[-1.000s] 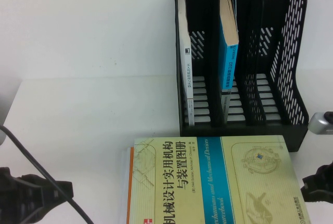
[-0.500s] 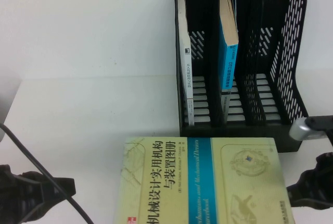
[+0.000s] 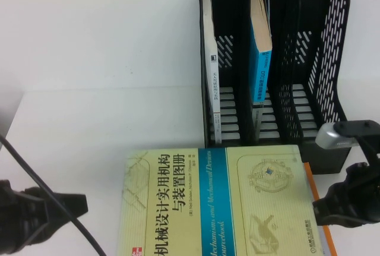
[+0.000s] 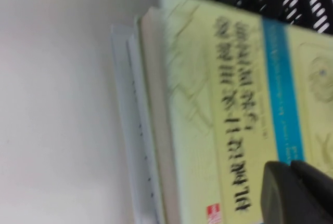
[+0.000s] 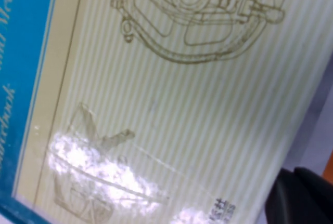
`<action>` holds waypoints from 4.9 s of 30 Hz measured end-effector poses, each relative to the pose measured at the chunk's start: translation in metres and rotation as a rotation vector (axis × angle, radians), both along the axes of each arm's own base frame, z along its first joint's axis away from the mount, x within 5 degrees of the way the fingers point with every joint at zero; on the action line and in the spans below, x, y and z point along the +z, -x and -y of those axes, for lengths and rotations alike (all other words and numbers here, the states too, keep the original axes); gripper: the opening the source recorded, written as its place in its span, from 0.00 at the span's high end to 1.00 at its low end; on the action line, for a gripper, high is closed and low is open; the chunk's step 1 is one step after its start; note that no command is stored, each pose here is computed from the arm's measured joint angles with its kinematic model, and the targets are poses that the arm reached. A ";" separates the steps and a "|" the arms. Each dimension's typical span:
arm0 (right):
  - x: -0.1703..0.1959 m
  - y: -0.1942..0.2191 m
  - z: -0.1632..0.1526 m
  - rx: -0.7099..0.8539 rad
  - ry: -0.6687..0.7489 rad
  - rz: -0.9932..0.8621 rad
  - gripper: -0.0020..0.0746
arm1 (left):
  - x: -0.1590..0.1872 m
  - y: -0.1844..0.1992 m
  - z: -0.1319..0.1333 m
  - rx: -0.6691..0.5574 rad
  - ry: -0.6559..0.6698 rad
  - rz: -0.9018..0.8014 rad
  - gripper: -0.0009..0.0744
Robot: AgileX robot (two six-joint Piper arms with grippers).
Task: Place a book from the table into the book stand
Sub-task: Push book with right arm, then pick up the book with your left arm
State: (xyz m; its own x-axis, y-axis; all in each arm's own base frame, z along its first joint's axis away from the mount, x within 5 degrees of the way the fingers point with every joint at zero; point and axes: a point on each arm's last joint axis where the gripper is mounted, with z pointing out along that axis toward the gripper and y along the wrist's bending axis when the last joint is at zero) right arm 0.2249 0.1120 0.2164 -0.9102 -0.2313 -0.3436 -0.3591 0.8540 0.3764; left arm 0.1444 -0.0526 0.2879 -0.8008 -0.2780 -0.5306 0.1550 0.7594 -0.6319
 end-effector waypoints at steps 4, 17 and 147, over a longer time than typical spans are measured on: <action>-0.009 -0.004 -0.003 0.002 0.012 -0.029 0.98 | 0.010 -0.002 0.001 -0.002 0.028 0.028 0.99; -0.016 -0.008 -0.009 -0.005 -0.001 -0.055 0.98 | 0.017 -0.003 0.005 -0.033 0.069 0.029 0.99; 0.004 0.009 -0.023 -0.064 -0.031 -0.041 0.98 | -0.108 -0.120 -0.044 -0.056 0.445 -0.397 0.39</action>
